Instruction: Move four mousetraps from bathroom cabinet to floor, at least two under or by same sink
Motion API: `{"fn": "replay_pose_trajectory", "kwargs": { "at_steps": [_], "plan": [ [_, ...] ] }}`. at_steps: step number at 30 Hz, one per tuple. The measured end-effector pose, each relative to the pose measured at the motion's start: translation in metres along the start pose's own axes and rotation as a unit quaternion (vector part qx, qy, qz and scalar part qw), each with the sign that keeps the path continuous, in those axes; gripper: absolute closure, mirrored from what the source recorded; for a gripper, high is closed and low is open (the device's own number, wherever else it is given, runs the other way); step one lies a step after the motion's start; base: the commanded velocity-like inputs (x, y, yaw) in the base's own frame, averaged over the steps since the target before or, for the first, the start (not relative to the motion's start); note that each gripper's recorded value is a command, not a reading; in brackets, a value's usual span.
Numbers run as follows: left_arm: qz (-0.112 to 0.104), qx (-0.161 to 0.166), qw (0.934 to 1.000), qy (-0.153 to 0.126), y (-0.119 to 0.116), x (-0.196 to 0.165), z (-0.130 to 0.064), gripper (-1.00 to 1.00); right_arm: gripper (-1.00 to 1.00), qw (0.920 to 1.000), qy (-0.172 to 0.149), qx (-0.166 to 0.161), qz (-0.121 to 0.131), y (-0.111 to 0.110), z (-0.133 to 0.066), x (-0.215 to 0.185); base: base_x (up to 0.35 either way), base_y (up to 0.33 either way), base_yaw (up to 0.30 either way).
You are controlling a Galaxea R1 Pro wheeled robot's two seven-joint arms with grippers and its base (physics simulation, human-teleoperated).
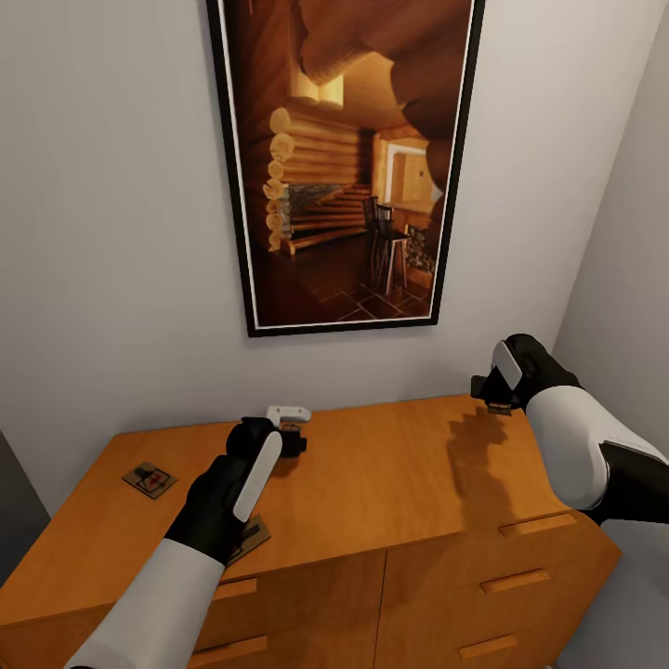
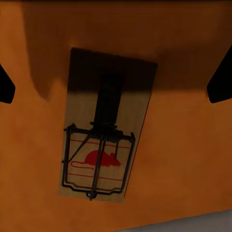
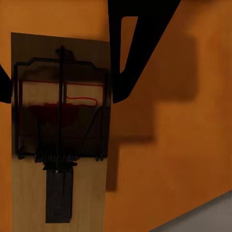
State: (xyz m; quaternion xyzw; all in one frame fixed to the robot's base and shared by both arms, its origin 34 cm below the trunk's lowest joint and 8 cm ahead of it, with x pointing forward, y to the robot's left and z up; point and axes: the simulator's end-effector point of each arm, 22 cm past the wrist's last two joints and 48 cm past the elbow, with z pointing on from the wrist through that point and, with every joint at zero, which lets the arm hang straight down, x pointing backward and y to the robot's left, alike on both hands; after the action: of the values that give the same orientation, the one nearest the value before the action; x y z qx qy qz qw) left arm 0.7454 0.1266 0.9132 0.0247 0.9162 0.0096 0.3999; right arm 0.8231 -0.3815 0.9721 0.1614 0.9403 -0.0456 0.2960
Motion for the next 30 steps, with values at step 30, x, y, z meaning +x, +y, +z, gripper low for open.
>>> {"fn": "replay_pose_trajectory", "kwargs": {
  "at_steps": [30],
  "plan": [
    [0.007,-0.007,0.9997,0.022,0.003,0.015,0.008,-1.00,1.00,1.0000,0.000,0.000,0.000,0.000,0.000,0.000,0.000,0.000,0.000]
  ]
}}
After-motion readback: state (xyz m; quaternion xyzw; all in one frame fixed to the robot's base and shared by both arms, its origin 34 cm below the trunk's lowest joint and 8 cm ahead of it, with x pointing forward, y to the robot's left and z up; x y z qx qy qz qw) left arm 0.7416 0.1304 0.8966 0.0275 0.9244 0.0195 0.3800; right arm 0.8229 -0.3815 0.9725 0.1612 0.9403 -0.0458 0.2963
